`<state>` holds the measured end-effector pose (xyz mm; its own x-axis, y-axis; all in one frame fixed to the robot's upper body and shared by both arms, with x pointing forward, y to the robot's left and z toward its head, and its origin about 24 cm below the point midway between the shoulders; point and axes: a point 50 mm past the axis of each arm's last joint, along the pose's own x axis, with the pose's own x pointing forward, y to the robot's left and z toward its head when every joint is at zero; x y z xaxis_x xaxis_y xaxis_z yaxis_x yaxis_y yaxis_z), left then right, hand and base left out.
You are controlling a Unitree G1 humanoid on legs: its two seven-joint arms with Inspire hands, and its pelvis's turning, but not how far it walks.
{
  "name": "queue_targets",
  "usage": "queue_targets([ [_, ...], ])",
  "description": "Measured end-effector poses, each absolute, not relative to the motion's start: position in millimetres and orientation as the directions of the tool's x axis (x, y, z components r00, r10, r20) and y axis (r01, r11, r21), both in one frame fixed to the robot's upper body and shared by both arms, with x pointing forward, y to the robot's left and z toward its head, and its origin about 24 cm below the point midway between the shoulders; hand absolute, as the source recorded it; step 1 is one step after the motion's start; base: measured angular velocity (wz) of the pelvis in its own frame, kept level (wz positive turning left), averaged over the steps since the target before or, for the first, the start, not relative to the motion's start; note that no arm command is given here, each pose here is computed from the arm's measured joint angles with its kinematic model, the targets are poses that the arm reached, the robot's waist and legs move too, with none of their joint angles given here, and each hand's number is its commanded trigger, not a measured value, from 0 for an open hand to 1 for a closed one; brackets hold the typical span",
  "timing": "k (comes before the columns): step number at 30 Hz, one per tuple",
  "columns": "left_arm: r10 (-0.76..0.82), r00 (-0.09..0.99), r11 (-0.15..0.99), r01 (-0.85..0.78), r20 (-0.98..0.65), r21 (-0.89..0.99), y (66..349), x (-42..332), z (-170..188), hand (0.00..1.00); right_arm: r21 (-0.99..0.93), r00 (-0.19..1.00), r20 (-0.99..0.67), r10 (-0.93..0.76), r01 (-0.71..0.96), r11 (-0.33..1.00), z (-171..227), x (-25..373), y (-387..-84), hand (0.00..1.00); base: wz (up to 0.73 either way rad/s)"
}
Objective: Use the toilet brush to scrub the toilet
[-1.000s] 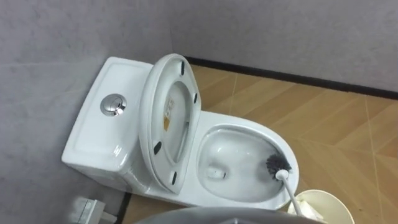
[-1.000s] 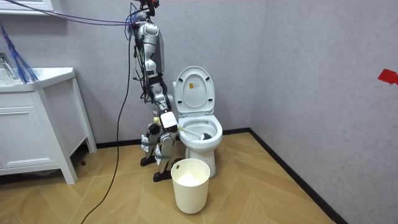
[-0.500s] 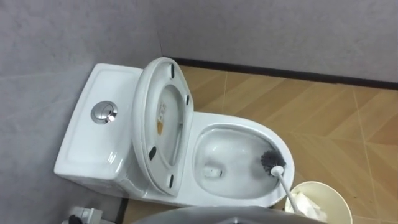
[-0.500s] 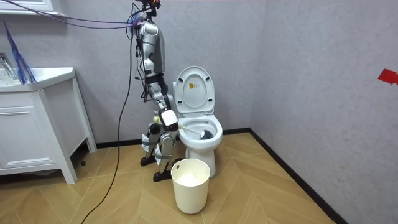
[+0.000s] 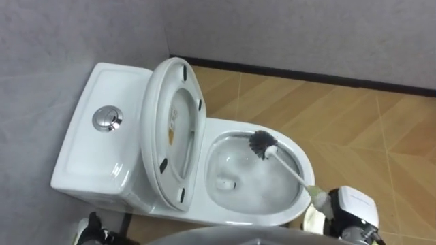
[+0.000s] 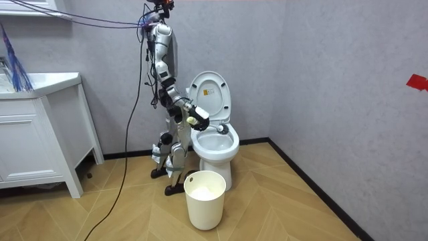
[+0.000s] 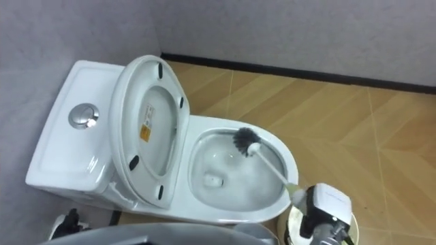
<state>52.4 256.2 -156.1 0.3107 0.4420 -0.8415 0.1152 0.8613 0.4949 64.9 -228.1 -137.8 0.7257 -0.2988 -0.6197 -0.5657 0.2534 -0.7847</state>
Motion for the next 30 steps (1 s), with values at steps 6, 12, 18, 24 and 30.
queue_targets([
  [6, 0.433, 0.289, 0.857, 0.161, -0.854, 0.489, 260, 44, -157, 0.00, -0.816, 0.774, -0.577, -0.261, -0.528, 0.235, -130, 74, -226, 1.00, 0.01],
  [12, 0.429, 0.310, 0.863, 0.136, -0.848, 0.486, 261, 42, -156, 0.00, -0.874, 0.840, -0.447, -0.308, -0.336, 0.352, -116, 91, -235, 1.00, 0.08],
  [18, 0.456, 0.287, 0.864, 0.082, -0.842, 0.496, 268, 33, -154, 0.00, -0.859, 0.750, -0.398, -0.529, -0.101, 0.503, -113, 77, -259, 1.00, 0.00],
  [24, 0.480, 0.217, 0.863, 0.058, -0.850, 0.502, 271, 15, -155, 0.00, -0.804, 0.466, -0.504, -0.727, 0.053, 0.592, -129, 31, -276, 0.36, -0.05],
  [30, 0.489, 0.164, 0.861, 0.067, -0.857, 0.504, 270, 2, -156, 0.00, -0.746, 0.178, -0.638, -0.749, 0.094, 0.659, -142, -20, -274, 0.00, -0.03],
])
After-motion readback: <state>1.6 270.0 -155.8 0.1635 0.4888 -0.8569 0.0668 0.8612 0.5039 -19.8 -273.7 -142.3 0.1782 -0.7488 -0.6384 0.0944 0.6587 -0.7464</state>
